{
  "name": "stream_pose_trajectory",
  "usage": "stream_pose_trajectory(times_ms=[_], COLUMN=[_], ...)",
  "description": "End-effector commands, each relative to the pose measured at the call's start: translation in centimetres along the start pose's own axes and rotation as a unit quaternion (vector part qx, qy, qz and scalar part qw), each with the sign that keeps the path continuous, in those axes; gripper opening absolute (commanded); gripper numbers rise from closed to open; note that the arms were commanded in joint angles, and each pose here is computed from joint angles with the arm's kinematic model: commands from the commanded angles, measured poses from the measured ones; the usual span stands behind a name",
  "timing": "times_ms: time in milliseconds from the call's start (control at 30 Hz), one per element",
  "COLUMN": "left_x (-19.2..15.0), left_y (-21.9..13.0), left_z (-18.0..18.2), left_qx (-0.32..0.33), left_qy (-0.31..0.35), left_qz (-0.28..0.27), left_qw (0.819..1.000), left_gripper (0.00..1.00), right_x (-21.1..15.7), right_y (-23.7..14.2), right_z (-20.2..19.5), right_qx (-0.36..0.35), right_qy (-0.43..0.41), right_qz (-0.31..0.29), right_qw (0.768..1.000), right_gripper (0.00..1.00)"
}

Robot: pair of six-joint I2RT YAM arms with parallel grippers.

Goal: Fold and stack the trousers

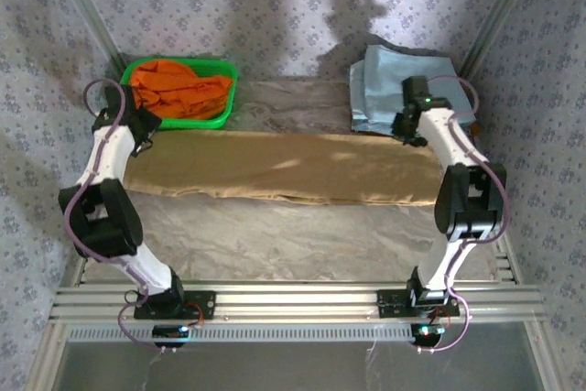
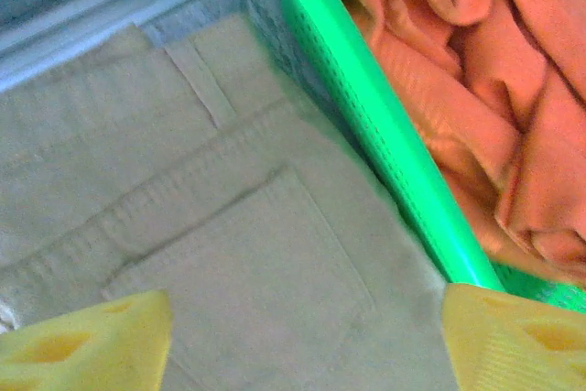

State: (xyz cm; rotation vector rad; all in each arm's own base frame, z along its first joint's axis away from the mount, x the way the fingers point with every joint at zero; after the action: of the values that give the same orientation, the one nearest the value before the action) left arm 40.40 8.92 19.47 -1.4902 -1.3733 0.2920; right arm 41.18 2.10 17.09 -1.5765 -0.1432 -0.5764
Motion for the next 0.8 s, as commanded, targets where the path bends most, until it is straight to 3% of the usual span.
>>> stream_pose_trajectory(times_ms=[0, 100, 200, 267, 467, 767], left_x=[-4.3, -7.2, -9.2, -10.2, -12.9, -17.1], left_y=[1.7, 3.7, 5.1, 5.4, 4.5, -0.6], left_z=[0.9, 2.2, 4.0, 5.6, 10.1, 16.5], left_qx=[-0.003, 0.009, 0.022, 0.041, 0.088, 0.107], left_qy=[0.015, 0.024, 0.011, 0.006, -0.014, -0.025], left_qz=[0.055, 0.086, 0.106, 0.109, 0.123, 0.131], left_qw=[0.998, 0.996, 0.994, 0.993, 0.988, 0.985], left_gripper=[0.62, 0.32, 0.12, 0.04, 0.00, 0.00], right_x=[-3.8, -7.6, -11.3, -13.2, -18.1, -20.5], right_y=[1.0, 2.0, 3.4, 4.4, 5.6, 3.5], right_z=[6.1, 11.3, 14.1, 14.4, 10.4, 4.5], right_qx=[0.080, 0.145, 0.167, 0.164, 0.134, 0.128], right_qy=[-0.034, -0.069, -0.099, -0.104, -0.093, -0.043], right_qz=[0.033, 0.073, 0.121, 0.137, 0.189, 0.204], right_qw=[0.996, 0.984, 0.973, 0.971, 0.968, 0.970], right_gripper=[0.14, 0.00, 0.00, 0.00, 0.00, 0.00])
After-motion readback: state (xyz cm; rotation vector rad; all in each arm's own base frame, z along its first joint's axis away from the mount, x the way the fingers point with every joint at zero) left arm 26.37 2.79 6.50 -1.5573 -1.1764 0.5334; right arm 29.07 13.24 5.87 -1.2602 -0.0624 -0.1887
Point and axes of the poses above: each hand's point on the last joint's axis, 136 mm out from that joint toward the fingers, its own y axis out along the fingers, its own z axis along the line the jaws close on, x = y × z, the point moved 4 cm from there along -y, back along the fingers, and after that the axes turned 5 degrees about -y, right-handed, at the moved point
